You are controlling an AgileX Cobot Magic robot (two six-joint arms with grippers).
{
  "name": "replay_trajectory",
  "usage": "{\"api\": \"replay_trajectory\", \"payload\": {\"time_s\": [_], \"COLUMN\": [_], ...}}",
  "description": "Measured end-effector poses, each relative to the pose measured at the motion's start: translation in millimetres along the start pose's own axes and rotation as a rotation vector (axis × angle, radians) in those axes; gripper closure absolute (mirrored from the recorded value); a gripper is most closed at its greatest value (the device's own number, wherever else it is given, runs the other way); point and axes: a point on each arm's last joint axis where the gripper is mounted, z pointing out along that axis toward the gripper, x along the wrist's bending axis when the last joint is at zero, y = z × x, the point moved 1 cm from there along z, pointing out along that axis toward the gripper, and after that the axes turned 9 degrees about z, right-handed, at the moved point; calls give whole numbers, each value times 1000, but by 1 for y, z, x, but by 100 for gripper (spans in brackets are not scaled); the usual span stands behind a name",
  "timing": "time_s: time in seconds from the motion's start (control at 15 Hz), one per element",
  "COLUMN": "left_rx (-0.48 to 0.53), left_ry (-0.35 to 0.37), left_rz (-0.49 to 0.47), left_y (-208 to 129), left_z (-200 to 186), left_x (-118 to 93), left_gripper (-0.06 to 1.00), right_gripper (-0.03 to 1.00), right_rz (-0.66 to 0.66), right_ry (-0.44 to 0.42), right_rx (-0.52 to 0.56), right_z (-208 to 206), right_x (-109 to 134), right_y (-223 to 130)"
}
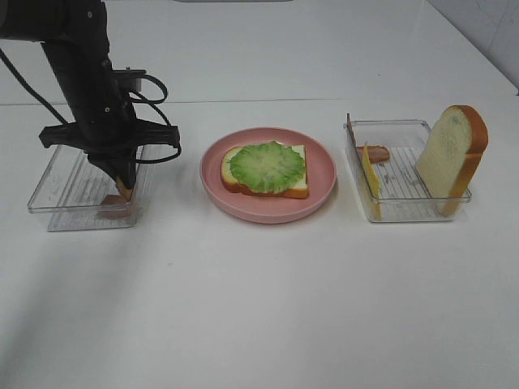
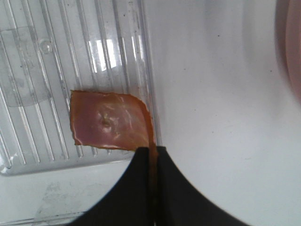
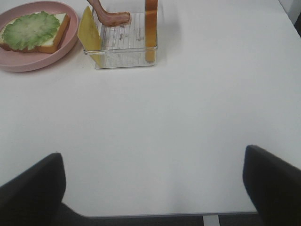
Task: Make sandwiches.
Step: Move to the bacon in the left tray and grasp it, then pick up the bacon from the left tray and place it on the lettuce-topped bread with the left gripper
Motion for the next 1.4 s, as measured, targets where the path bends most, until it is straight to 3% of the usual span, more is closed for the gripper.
{"api": "replay_trajectory", "payload": {"time_s": [0.33,0.6,0.8,0.87,1.07,1.4], "left_rx": [14,-56,-153,-264,-374,-453], "left_ry": [9,46,31,-33,-152,-364], "left_rz": [2,33,35,22,26,42], "left_y": [-2,-3,2,15,25,31], "left_z": [-1,-44,-83,-118,-146,-139], "left_x": [1,4,1,-8,-27,-81], "left_gripper": [94,94,94,94,94,94], "right_gripper": [-1,-1,-1,-1,-1,-1], "right_rz": [0,0,0,0,0,0], "right_ry": [0,0,0,0,0,0], "right_rx": [0,0,0,0,0,0], "right_z": [0,0,0,0,0,0], "right_x": [0,0,0,0,0,0], "right_y": [0,0,0,0,0,0]}}
